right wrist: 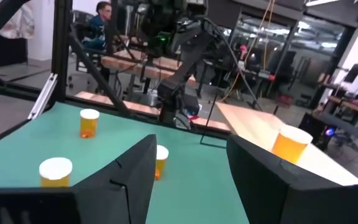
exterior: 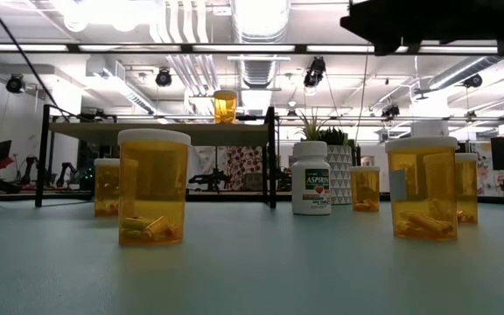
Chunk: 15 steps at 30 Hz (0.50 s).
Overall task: Pick and place medicine bottles onto shelf by color
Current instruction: Put the orange pill bottle on the shelf
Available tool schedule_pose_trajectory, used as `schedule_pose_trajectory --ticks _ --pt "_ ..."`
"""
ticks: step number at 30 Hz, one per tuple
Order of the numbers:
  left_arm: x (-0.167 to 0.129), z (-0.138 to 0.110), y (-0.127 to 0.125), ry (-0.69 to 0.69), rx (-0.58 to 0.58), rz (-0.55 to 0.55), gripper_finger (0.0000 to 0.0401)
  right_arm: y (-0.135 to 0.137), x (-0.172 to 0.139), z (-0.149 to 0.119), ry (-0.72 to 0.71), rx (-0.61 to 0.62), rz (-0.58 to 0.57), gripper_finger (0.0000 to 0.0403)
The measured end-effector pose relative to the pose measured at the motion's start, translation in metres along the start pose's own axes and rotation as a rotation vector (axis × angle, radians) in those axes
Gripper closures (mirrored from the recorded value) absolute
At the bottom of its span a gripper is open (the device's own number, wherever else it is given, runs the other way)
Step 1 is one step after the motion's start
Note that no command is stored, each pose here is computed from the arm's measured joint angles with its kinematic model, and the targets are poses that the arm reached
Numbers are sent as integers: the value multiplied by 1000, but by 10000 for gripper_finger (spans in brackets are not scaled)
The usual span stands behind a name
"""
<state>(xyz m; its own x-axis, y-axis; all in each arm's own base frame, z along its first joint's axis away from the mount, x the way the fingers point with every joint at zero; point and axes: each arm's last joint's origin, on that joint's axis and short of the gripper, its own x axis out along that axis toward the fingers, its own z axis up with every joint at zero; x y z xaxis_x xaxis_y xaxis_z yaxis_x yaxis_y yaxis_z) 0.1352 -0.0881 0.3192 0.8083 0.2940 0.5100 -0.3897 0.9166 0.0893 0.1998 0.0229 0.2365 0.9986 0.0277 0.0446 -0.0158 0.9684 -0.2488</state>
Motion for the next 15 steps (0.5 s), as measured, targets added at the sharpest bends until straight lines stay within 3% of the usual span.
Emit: schedule_pose_trajectory --ticks 5,8,11,15 --pt "37 -3 -17 150 104 128 395 -1 -11 1 -28 -29 -8 216" --pt "61 -6 -26 247 166 137 400 -3 -17 3 -44 -45 -13 216" --pt "85 -9 -32 347 199 60 400 -3 -21 3 -24 -55 -7 216" --pt "117 -7 -25 485 103 -159 401 -4 -26 3 -5 -61 -2 216"
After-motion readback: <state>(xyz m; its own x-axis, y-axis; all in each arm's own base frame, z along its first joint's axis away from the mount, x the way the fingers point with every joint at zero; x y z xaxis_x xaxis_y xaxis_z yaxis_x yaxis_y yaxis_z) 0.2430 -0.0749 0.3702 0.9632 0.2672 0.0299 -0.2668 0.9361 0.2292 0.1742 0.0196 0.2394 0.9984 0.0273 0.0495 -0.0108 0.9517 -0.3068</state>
